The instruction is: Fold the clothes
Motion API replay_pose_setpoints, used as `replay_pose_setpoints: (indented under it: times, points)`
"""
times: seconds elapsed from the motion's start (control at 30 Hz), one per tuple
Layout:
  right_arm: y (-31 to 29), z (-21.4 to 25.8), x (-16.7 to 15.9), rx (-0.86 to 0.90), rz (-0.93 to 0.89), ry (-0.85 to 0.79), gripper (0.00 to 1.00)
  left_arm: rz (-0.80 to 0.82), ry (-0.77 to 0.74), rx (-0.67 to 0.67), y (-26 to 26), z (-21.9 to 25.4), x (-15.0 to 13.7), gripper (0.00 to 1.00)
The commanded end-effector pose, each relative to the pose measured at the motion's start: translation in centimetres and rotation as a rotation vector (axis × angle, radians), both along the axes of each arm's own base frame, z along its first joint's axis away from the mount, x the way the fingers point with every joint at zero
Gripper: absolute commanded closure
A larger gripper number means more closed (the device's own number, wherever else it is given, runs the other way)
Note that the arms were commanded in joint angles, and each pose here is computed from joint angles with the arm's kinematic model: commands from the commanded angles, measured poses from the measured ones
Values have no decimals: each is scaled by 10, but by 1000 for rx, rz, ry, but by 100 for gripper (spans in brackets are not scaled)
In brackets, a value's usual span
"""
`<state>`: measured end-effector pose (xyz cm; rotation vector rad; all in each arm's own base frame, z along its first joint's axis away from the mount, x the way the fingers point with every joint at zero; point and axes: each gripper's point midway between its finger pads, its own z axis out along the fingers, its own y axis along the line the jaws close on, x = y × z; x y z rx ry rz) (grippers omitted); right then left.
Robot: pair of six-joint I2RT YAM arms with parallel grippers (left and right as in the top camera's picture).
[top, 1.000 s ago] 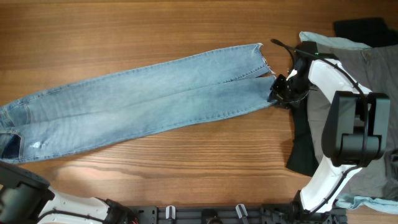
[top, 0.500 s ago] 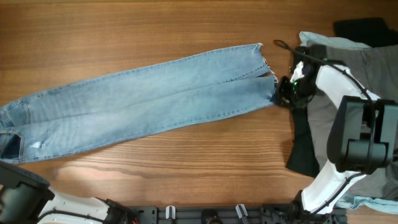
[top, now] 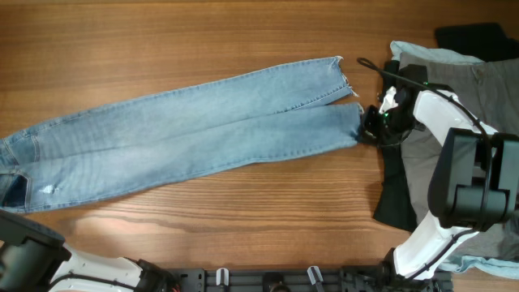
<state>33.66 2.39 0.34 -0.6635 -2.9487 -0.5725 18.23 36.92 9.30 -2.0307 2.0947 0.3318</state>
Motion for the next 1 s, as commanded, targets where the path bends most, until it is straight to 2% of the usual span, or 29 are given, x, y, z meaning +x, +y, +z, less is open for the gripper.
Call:
replay_pose_setpoints:
  times: [0.0, 0.1, 0.17, 0.27, 0.37, 0.47, 0.6, 0.8, 0.97]
  points:
    - [-3, 49, 13, -20, 29, -68, 96, -16, 9, -7, -1, -2, 3, 74]
    - [7, 95, 28, 50, 17, -124, 96, -14, 10, -9, -2, -2, 2, 75]
    - [14, 112, 44, 102, -54, -158, 96, -14, 7, -4, 0, -1, 3, 81]
    - [19, 121, 69, 161, -160, -215, 96, -20, -19, -1, 1, -1, 8, 86]
    - [22, 125, 88, 178, -227, -258, 96, -25, -58, 3, 3, 0, 16, 96]
    - [28, 133, 111, 195, -247, -341, 96, -29, -94, 20, 8, 2, 23, 96]
    - [37, 126, 123, 189, -255, -360, 96, -39, -142, 19, 8, 4, 32, 96]
    - [40, 92, 132, 166, -272, -315, 95, -29, -157, 24, 9, 5, 36, 96]
    - [47, 62, 154, 183, -294, -328, 96, -60, -170, 37, 6, 6, 50, 95]
